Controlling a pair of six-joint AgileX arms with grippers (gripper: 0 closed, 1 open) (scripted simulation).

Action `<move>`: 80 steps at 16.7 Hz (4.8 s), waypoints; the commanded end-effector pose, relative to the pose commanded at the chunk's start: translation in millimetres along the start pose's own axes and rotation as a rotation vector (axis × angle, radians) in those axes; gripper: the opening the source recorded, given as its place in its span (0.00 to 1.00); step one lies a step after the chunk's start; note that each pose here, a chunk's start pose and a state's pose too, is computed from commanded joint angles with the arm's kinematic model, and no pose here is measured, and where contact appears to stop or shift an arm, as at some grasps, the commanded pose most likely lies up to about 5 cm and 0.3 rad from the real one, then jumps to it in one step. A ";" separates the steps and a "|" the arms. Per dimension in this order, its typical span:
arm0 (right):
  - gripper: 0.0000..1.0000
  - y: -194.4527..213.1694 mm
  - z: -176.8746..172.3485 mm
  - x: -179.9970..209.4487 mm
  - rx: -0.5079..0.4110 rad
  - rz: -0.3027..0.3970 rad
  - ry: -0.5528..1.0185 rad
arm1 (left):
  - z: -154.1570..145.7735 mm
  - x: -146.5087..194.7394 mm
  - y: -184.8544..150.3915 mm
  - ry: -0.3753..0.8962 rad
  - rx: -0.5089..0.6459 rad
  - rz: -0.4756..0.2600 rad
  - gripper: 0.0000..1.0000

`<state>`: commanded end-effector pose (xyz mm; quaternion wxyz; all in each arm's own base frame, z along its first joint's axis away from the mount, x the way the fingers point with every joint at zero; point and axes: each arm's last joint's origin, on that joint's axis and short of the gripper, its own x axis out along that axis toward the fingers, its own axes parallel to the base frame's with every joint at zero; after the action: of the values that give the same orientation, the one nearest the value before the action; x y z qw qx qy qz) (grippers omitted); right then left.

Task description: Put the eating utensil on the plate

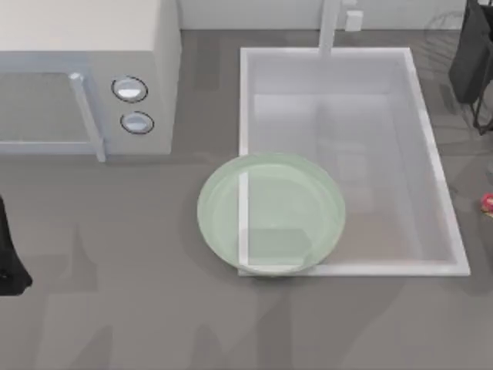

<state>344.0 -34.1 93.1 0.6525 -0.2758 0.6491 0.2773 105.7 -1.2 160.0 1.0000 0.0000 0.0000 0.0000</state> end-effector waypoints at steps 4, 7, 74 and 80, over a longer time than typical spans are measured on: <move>0.32 0.0 0.0 0.0 0.000 0.000 0.000 | 0.0 0.0 0.0 0.000 0.000 0.000 1.00; 0.10 0.0 0.0 0.0 0.000 0.000 0.000 | 0.0 0.0 0.0 0.000 0.000 0.000 1.00; 0.00 208.0 260.3 -86.5 -3.876 0.074 0.000 | 0.0 0.0 0.0 0.000 0.000 0.000 1.00; 0.00 198.7 252.4 -96.9 -3.845 0.112 0.017 | 0.0 0.0 0.0 0.000 0.000 0.000 1.00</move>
<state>375.8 285.2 191.4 0.4944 0.5002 0.4740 -0.5297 105.7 -1.2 160.0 1.0000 0.0000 0.0000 0.0000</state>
